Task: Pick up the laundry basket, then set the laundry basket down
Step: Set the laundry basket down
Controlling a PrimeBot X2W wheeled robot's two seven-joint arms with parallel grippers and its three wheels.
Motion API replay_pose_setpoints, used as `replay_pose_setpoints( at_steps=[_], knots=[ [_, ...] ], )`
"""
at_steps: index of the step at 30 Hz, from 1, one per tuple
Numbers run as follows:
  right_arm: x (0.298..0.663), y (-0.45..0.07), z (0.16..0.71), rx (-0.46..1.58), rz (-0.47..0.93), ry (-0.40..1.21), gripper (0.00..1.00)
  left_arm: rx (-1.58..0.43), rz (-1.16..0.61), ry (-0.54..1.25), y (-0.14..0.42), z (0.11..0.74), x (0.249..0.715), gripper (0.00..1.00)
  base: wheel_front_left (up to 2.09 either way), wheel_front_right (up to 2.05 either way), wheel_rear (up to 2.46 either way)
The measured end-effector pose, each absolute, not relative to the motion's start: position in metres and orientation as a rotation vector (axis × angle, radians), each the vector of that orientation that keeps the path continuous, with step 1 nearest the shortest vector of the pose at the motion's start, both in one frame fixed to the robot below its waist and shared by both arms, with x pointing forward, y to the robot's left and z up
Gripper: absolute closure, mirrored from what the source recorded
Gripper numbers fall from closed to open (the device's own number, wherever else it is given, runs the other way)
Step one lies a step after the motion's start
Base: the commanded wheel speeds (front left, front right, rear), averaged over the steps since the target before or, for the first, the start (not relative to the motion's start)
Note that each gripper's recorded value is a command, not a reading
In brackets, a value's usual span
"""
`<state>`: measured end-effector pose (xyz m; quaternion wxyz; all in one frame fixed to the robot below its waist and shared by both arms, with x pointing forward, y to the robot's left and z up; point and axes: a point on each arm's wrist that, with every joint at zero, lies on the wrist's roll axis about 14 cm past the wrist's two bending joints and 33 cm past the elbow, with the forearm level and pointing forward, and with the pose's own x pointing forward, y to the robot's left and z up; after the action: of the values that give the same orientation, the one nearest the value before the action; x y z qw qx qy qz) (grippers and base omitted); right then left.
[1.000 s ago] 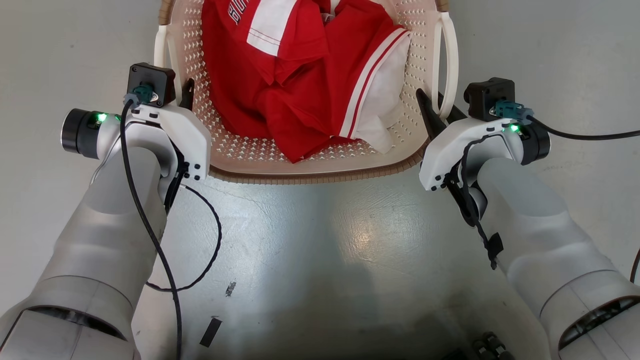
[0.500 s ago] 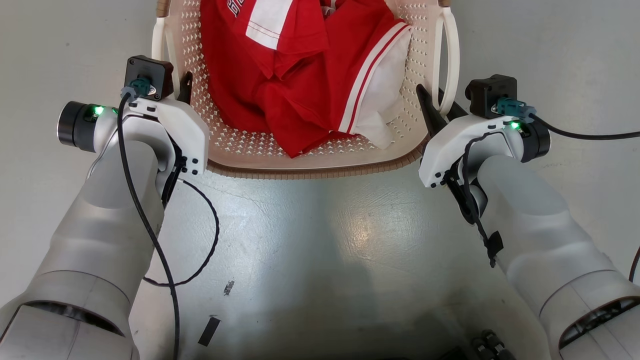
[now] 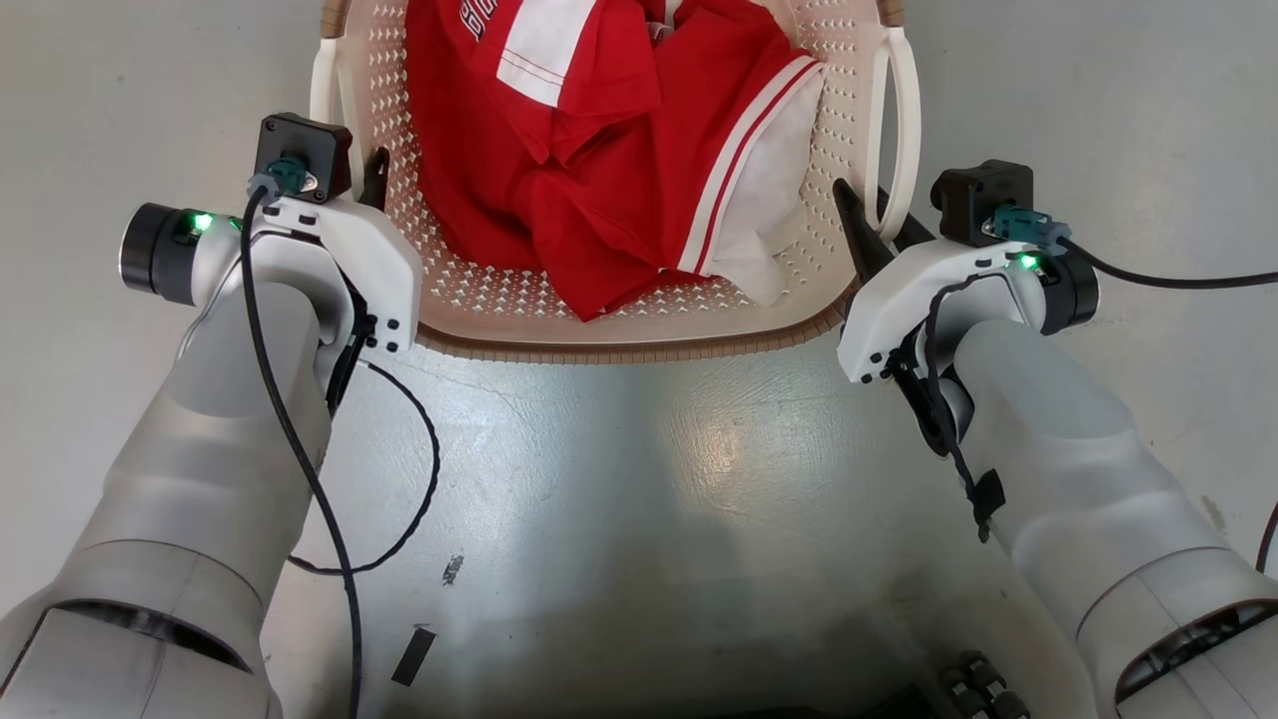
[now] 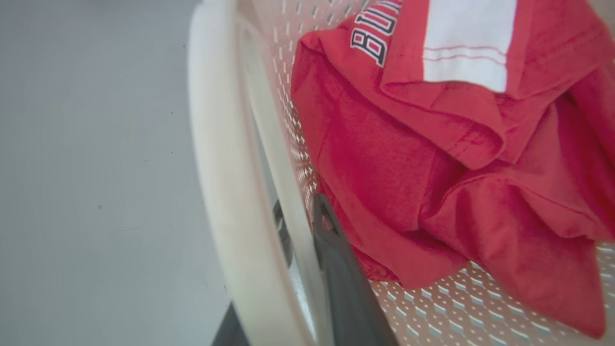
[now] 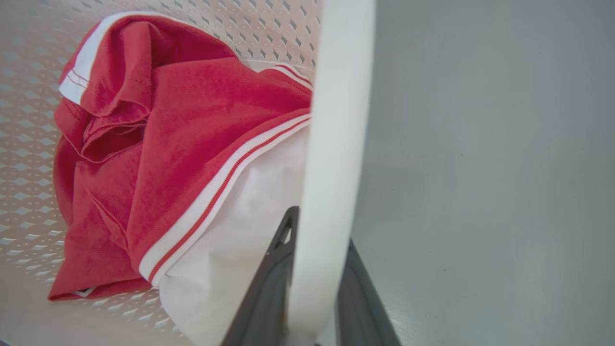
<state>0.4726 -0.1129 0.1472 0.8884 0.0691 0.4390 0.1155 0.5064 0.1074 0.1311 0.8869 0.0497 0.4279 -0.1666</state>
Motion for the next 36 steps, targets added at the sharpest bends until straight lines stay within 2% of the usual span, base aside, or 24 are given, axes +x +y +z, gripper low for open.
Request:
replay_pose_setpoints(
  at_steps=[1, 2, 3, 4, 5, 6, 23, 36],
  knots=[
    [0.472, -0.114, 0.146, 0.145, 0.237, 0.916, 0.89, 0.104, -0.349, 0.893, 0.107, 0.13, 0.505, 1.0, 0.0, 0.0, 0.0],
    [0.471, -0.114, 0.145, 0.146, 0.235, 0.918, 0.63, 0.104, -0.351, 0.896, 0.106, 0.129, 0.505, 1.0, 0.0, 0.0, 0.0],
    [0.471, -0.114, 0.145, 0.147, 0.233, 0.92, 0.25, 0.104, -0.353, 0.897, 0.106, 0.128, 0.505, 0.64, 0.0, 0.0, 0.0],
    [0.47, -0.115, 0.143, 0.146, 0.232, 0.924, 0.0, 0.108, -0.355, 0.897, 0.106, 0.128, 0.505, 0.44, 0.0, 0.0, 0.0],
    [0.469, -0.117, 0.143, 0.146, 0.232, 0.925, 0.0, 0.119, -0.358, 0.899, 0.108, 0.126, 0.505, 0.31, 0.0, 0.0, 0.0],
    [0.469, -0.12, 0.142, 0.141, 0.226, 0.922, 0.0, 0.127, -0.355, 0.903, 0.112, 0.125, 0.505, 0.0, 0.0, 0.0, 0.0],
    [0.473, -0.127, 0.142, 0.124, 0.216, 0.912, 0.0, 0.136, -0.314, 0.894, 0.123, 0.128, 0.509, 0.0, 0.0, 0.0, 0.0],
    [0.505, -0.123, 0.199, 0.104, 0.243, 0.762, 0.0, 0.09, -0.28, 0.812, 0.12, 0.175, 0.519, 0.0, 0.0, 0.0, 0.0]
  ],
)
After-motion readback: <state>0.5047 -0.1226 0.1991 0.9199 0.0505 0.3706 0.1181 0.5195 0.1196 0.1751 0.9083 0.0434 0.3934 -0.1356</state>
